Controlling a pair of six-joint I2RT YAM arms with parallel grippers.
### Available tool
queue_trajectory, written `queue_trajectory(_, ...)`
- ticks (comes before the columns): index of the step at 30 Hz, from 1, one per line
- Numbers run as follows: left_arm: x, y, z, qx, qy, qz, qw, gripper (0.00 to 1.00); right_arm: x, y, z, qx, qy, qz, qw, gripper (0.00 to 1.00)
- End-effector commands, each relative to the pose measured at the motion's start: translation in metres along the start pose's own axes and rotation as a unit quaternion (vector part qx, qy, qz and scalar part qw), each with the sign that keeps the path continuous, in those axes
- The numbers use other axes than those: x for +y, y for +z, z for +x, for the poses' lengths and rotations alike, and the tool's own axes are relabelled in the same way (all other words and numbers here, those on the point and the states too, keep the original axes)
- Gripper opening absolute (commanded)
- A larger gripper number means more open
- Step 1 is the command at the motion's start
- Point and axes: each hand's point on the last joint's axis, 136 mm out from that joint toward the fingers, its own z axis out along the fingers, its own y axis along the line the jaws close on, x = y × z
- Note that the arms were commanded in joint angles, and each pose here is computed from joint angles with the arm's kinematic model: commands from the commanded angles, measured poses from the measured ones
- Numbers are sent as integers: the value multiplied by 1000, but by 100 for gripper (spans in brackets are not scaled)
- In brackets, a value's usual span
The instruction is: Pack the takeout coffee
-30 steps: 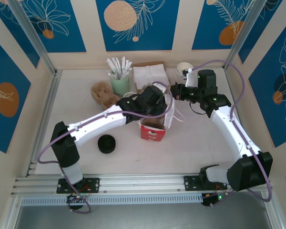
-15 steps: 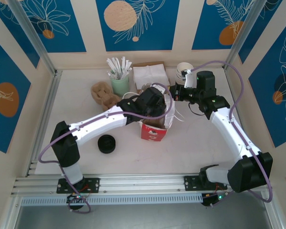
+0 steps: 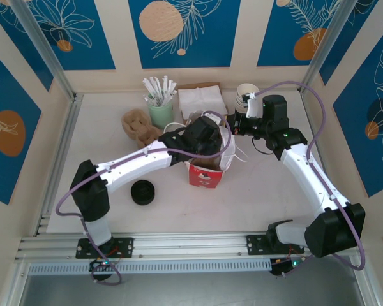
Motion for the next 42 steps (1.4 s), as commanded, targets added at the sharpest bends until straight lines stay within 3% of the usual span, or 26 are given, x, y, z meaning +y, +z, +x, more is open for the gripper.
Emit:
queue_trajectory(1,6,19,19,27,15,-14,999,74,18,-2,-3,-6,-21,-30,999,0)
queue_trajectory(24,4,33,29,32,-11,5,999,73,12,-2,4,1,-2,-19,1000,0)
queue_trajectory(42,35,-17,-15,-22,-30,-35,999,72,13,-12,8,-3,-24,-10,1000,0)
